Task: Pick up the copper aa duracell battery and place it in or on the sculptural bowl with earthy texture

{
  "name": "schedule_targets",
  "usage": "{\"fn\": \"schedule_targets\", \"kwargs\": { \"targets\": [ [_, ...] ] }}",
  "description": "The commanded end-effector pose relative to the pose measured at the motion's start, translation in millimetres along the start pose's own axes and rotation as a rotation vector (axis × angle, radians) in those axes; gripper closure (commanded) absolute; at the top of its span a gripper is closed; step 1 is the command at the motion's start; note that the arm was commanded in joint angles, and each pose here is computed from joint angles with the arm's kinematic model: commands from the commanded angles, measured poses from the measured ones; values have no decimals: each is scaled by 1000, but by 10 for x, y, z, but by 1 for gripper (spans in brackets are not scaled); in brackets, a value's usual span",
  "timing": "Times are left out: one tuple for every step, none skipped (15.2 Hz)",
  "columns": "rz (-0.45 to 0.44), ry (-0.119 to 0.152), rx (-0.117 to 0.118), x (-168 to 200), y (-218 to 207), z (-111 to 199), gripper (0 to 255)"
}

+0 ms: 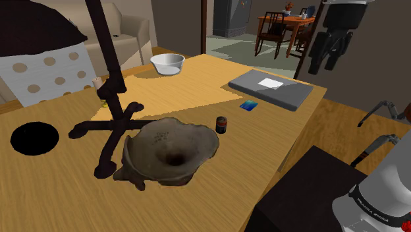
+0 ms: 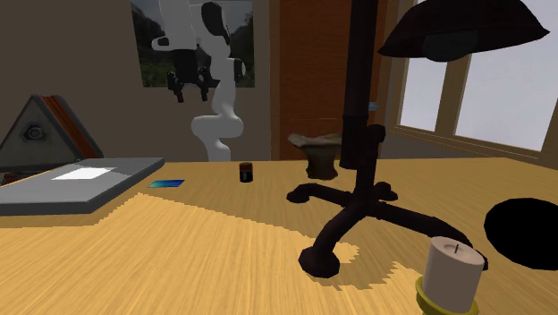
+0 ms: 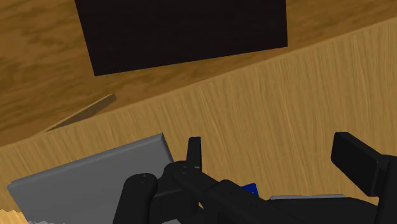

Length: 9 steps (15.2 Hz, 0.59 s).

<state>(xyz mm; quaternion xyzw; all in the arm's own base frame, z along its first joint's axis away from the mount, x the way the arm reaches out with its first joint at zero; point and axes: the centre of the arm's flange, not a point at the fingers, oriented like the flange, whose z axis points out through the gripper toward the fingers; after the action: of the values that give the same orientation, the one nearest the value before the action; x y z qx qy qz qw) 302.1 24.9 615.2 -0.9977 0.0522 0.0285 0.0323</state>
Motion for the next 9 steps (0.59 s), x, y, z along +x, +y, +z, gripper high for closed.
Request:
{"fn": "schedule_targets", "kwargs": {
  "targets": [
    [0, 0, 0, 0, 0, 0, 0],
    [5, 3, -2, 49, -103, 69, 0],
    [10, 5, -5, 98, -206, 138, 0],
    [15, 8, -7, 149, -309, 206, 0],
    [21, 11, -10, 200, -411, 276, 0],
    [26, 13, -12, 251, -512, 345, 0],
    [31, 16, -15, 304, -613, 414, 0],
    [36, 19, -17, 357, -714, 483, 0],
    [41, 21, -19, 411, -814, 553, 0]
  ]
}}
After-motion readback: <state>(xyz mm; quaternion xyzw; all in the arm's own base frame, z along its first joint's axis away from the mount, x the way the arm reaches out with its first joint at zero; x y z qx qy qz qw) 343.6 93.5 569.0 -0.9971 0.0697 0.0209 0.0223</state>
